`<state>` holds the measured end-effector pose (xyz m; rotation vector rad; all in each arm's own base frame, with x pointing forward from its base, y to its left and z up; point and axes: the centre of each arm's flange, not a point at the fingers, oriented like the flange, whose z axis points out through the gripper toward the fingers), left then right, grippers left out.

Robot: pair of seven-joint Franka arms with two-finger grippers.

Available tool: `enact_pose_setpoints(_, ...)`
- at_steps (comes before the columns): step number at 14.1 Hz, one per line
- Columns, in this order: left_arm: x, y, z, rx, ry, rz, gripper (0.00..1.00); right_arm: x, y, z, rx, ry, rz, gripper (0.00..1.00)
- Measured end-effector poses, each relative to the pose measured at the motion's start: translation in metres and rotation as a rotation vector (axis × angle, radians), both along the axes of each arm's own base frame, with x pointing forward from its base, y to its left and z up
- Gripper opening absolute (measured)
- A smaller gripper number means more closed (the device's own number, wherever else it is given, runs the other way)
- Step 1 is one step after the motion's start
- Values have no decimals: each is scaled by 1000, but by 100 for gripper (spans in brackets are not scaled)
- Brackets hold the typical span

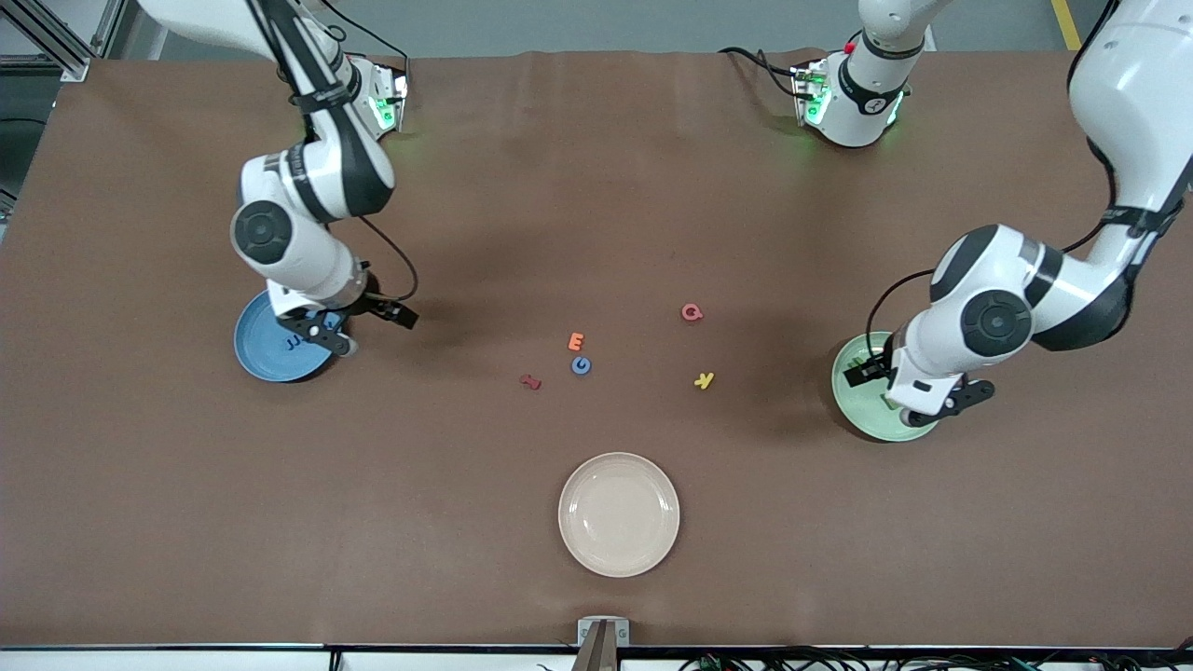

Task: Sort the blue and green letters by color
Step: 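Reach the right gripper to the blue c while the left arm returns to rest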

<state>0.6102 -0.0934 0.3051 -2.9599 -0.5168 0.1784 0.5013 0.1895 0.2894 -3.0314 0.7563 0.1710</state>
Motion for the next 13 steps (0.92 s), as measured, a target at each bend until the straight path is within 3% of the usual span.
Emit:
enact_pose_setpoints(5, 34, 28, 100, 23, -36, -61, 100, 13, 117, -3, -9, -48, -121, 100)
enact_pose_setpoints(8, 50, 44, 152, 2, -93, -110, 100, 30, 179, -22, -8, -78, -182, 100)
enact_pose_setpoints(13, 47, 10, 210, 33, -185, -219, 100, 41, 254, -60, -6, -106, -235, 100)
